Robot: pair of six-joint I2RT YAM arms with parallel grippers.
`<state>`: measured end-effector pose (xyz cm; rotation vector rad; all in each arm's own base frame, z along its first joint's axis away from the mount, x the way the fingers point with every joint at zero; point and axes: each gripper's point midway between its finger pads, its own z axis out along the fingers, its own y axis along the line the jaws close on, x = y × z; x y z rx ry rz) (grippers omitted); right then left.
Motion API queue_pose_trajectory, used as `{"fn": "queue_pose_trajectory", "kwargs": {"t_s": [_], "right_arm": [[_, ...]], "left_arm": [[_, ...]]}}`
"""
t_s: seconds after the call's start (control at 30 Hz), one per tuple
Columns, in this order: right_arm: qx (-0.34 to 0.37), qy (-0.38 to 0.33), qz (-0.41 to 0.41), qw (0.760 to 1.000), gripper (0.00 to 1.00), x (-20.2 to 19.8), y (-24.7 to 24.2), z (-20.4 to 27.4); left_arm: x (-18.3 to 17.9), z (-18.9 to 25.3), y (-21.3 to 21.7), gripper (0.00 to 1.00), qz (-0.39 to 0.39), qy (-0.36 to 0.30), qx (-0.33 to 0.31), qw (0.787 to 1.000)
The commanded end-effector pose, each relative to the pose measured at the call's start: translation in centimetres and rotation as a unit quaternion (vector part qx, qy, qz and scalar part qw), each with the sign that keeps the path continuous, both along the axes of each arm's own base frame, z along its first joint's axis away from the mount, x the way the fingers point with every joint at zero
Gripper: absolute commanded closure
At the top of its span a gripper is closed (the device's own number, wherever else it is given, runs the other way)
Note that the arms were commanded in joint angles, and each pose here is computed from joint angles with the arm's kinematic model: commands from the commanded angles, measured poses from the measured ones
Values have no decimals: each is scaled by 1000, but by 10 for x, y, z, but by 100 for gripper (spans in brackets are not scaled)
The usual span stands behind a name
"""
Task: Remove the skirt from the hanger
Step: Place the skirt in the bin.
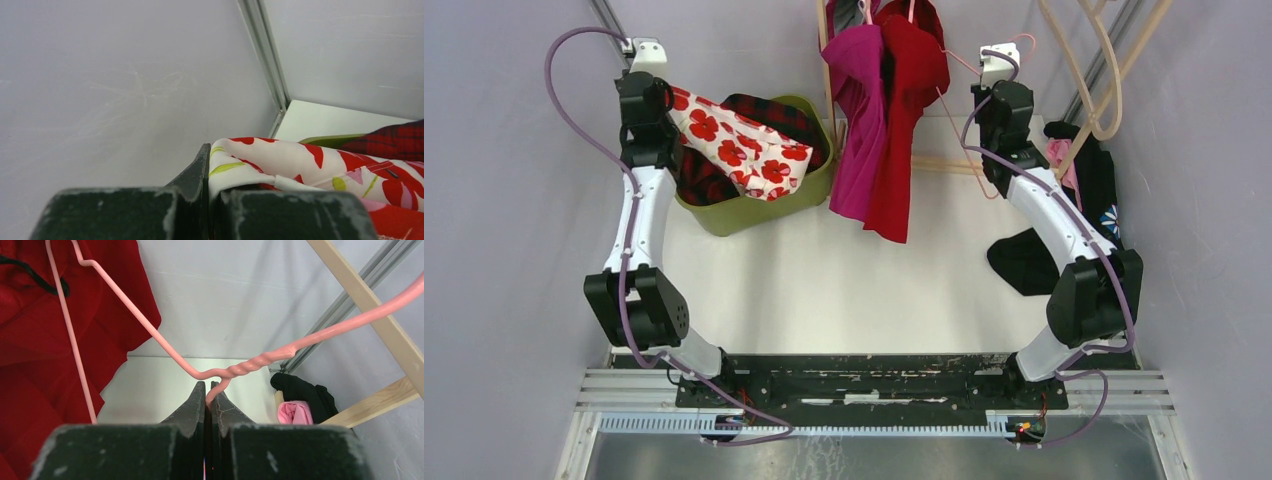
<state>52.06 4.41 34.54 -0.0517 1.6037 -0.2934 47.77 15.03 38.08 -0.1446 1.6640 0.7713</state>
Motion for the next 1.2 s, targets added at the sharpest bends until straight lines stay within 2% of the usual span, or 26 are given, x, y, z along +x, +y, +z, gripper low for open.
{"fn": "queue_pose_trajectory", "kwargs": {"t_s": [0.0, 0.13, 0.23, 0.3, 0.4, 0.53, 0.73, 0.9, 0.97, 1.03, 1.17], "right_arm": [[12, -20, 0, 1000, 99, 3, -2, 11], [15, -19, 1, 1000, 99, 5, -2, 8], [18, -15, 0, 1000, 99, 9, -2, 2], [24, -15, 2, 1000, 99, 11, 0, 0], [29, -20, 5, 999, 99, 14, 2, 4], [26, -32, 6, 999, 99, 16, 2, 16], [21, -45, 4, 999, 99, 12, 0, 30], [11, -55, 2, 998, 99, 4, -4, 41], [11, -63, 5, 998, 99, 2, -4, 50], [13, -73, 7, 997, 99, 0, -4, 61], [11, -102, 9, 995, 99, -3, -4, 92]], "left_arm": [[-17, 43, 11, 97, 28, -63, 0, 998], [-25, 31, 16, 97, 45, -41, 13, 998], [-18, 17, -1, 97, 0, -44, -30, 999], [-8, -4, -29, 97, -44, -34, -63, 996], [8, -43, -92, 97, -120, 18, -72, 990], [25, -86, -136, 97, -180, 58, -124, 974], [54, -123, -147, 97, -188, 102, -147, 966], [56, -152, -148, 96, -176, 130, -175, 960], [54, -169, -152, 83, -180, 150, -186, 954], [52, -185, -157, 77, -183, 170, -197, 948], [52, -199, -159, 57, -188, 181, -209, 942]]}}
